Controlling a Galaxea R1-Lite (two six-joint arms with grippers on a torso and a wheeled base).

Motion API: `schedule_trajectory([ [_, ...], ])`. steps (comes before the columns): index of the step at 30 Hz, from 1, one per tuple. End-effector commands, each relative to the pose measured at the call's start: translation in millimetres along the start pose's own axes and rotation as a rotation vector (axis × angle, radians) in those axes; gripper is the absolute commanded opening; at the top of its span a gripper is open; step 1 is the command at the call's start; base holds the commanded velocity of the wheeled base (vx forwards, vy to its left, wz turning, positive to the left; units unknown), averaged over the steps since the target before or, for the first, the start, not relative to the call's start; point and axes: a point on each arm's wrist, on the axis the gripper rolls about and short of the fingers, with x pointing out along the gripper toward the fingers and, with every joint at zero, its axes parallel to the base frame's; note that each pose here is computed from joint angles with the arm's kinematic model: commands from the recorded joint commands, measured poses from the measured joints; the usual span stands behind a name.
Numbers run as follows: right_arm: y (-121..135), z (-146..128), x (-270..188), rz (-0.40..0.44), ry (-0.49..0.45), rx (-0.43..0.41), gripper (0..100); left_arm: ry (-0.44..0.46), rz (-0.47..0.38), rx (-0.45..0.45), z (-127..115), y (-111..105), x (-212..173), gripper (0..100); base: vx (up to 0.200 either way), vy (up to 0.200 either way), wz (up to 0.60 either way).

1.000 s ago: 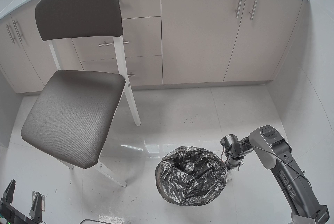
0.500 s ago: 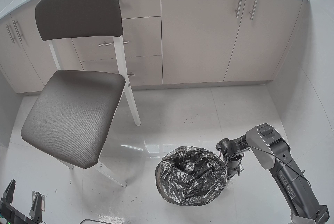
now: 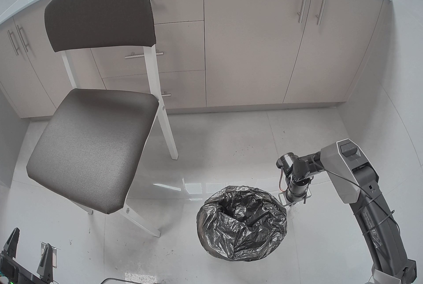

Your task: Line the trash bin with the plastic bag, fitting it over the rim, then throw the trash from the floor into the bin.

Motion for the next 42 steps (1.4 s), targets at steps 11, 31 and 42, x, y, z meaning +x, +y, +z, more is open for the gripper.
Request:
schedule_trajectory([
  [11,-56,35,-166,0.014,-0.178,0.089,0,0.000,0.000,0.000,-4,0,0,100,0.000,0.000,0.00],
  [31,42,-28,-329,0.116,-0.208,-0.217,0,-0.002,0.000,0.000,-4,0,0,100,0.000,0.000,0.00],
  [42,139,-60,-293,0.129,-0.120,-0.420,0,-0.002,0.000,0.000,-4,0,0,100,0.000,0.000,0.00],
])
